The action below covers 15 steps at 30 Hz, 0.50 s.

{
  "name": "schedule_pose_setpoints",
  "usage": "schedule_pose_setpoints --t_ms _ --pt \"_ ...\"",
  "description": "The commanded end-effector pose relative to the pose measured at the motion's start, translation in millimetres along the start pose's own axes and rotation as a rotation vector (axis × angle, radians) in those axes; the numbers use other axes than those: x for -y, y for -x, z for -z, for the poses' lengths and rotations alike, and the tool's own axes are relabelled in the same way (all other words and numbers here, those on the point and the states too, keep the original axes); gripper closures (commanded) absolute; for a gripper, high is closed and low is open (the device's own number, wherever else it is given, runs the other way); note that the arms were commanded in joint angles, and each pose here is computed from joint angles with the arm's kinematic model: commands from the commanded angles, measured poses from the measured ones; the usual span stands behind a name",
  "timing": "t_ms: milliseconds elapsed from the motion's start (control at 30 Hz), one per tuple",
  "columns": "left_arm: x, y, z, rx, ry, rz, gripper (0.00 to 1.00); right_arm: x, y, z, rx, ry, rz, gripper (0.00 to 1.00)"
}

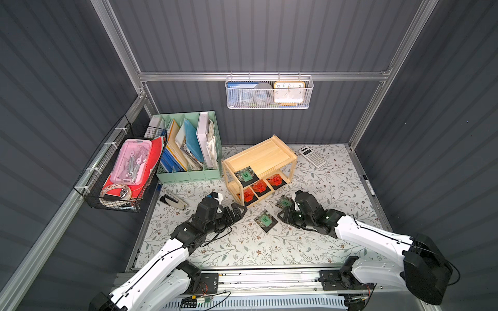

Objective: Place the tea bags on the shelf by color
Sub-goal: Pick up the tea bag from the center of the board.

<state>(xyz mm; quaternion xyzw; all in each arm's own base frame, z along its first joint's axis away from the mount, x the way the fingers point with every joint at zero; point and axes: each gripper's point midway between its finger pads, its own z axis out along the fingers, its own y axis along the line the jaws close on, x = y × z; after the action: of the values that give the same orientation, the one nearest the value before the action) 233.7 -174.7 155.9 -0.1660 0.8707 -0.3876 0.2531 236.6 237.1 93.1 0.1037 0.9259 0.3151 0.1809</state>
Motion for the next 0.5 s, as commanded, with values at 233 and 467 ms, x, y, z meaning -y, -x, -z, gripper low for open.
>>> schedule_pose_setpoints --t_ms 233,467 --pt "-1.8 -6.3 -12.4 0.044 -0.013 0.048 0.0 12.1 -13.6 -29.2 -0.125 0.017 -0.013 0.58" --pt "9.1 -24.7 -26.8 0.033 -0.003 0.038 0.0 26.1 -10.9 -37.2 -0.153 -0.001 -0.026 0.59"
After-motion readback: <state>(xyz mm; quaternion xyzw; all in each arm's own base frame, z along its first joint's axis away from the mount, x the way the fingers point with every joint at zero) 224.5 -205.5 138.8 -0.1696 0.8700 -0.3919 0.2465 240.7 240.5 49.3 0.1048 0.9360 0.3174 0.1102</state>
